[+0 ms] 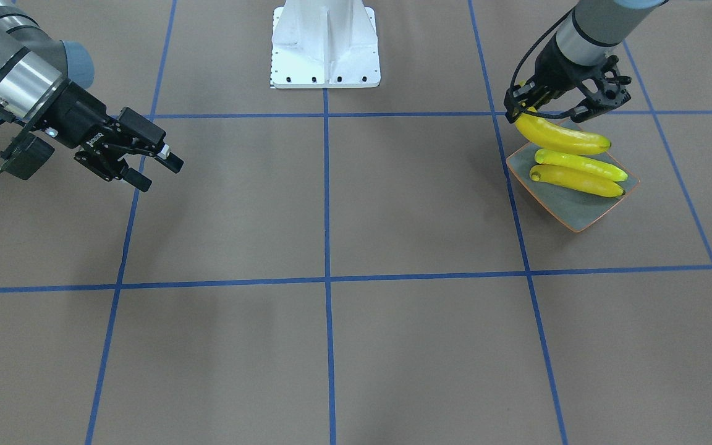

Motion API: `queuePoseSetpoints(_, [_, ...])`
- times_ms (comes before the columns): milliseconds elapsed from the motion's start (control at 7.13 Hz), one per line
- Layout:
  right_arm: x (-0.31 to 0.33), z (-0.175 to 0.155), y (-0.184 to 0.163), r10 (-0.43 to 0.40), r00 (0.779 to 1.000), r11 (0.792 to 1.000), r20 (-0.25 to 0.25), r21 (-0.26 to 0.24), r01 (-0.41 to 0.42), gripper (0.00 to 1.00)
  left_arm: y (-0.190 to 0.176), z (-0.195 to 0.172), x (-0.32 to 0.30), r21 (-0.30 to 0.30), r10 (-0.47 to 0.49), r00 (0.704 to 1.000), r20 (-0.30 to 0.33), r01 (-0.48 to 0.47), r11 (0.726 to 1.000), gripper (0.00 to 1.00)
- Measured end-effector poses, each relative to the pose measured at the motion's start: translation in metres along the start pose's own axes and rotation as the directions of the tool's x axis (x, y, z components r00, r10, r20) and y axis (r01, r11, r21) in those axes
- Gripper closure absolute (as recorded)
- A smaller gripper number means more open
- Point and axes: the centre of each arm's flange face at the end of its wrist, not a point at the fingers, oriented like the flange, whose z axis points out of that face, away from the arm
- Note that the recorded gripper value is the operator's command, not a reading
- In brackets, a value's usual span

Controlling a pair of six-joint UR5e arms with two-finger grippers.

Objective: Transfer all bananas from basket to plate

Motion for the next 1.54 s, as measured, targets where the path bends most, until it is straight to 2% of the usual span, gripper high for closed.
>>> queuePoseSetpoints(280, [0.002,-0.001,0.000,0.001,1.000,1.000,-0.002,0.003,-0.001,0.00,-0.019,0.032,-0.022,-0.012,-0.054,0.991,0.121,0.056,0.998,1.00])
queuePoseSetpoints(701, [0.004,-0.002,0.001,0.002,1.000,1.000,-0.004,0.002,-0.002,0.00,-0.038,0.067,-0.043,-0.032,-0.113,0.970,0.216,0.122,0.992,1.00])
queuePoseSetpoints(981, [0.006,-0.004,0.002,0.002,1.000,1.000,-0.002,0.000,-0.002,0.00,-0.045,0.089,-0.049,-0.045,-0.124,0.959,0.256,0.140,0.989,1.00])
queuePoseSetpoints(1542, [0.006,-0.005,0.003,-0.002,1.000,1.000,0.003,0.001,0.002,0.00,-0.047,0.101,-0.057,-0.056,-0.133,0.950,0.281,0.154,0.986,1.00])
